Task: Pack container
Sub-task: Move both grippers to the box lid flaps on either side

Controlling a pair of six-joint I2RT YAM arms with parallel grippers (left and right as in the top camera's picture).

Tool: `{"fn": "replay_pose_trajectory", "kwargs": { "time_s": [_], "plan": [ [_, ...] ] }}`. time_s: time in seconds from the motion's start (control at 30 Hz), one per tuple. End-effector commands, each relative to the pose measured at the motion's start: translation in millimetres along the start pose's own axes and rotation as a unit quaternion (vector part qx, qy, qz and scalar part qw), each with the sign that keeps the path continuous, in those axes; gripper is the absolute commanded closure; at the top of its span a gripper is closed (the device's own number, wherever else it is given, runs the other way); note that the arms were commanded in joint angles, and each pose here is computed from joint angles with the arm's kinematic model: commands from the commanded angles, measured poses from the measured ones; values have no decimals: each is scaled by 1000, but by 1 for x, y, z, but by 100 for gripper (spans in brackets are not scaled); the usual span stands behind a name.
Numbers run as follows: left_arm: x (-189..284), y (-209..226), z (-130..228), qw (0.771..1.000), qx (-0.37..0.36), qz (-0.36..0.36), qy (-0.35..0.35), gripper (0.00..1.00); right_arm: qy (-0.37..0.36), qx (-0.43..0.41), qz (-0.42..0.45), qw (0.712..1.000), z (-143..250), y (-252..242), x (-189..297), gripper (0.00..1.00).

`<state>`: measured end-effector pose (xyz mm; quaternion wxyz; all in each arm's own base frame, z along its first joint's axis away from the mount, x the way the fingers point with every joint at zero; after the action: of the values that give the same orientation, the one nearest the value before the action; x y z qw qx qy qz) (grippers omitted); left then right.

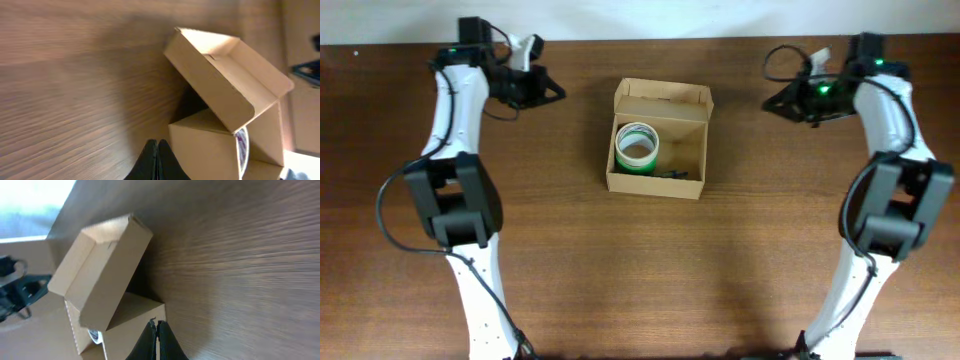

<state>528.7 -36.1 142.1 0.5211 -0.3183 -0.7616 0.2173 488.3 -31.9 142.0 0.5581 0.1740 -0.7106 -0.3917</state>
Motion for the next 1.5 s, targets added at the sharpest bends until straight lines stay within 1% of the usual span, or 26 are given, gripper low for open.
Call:
{"fn": "replay_pose_trajectory", "kwargs": {
  "time_s": [0.0,0.17,0.3,0.53,0.6,0.67,0.73,0.8,0.93,1.2,1.37,1.47],
  "plan": [
    [-32,5,10,998,29,43,27,98,31,9,-43,999,6,10,-23,96],
    [-67,5,24,996,41,57,61,98,56,19,-32,998,13,9,-56,96],
    [-83,4,30,994,47,60,75,98,74,20,-17,997,20,5,-77,96],
    [-94,-3,24,995,44,64,64,98,95,19,-13,995,28,3,-106,96],
    [-96,-9,18,995,32,83,51,98,97,26,-14,995,29,5,-111,96],
    [-97,-14,12,994,14,107,36,98,93,38,-32,994,28,11,-114,96],
    [-97,-17,4,993,12,120,19,98,86,57,-72,992,23,21,-114,96],
    [-96,-21,-4,990,9,138,4,98,75,83,-117,987,16,31,-113,96],
    [-93,-28,-14,985,-5,170,-15,98,59,122,-166,977,8,43,-110,96],
    [-86,-30,-18,979,-20,203,-25,98,50,139,-192,970,2,50,-105,96],
    [-78,-45,-25,960,-67,269,-39,98,53,153,-224,961,0,63,-96,96],
    [-73,-50,-28,956,-77,282,-41,98,49,164,-233,957,-2,75,-87,96]
  ]
}}
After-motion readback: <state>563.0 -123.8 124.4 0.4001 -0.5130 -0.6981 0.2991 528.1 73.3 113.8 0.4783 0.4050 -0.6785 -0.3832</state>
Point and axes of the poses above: each gripper's point midway between its finger pads, its own x axis back along the fingers, its own y axis along the line the jaws close on, z = x × y, the point moved 7 cm from there along x, back along the fingers, and after that the axes turned 1 degree about -x, right-handed, at the moved point
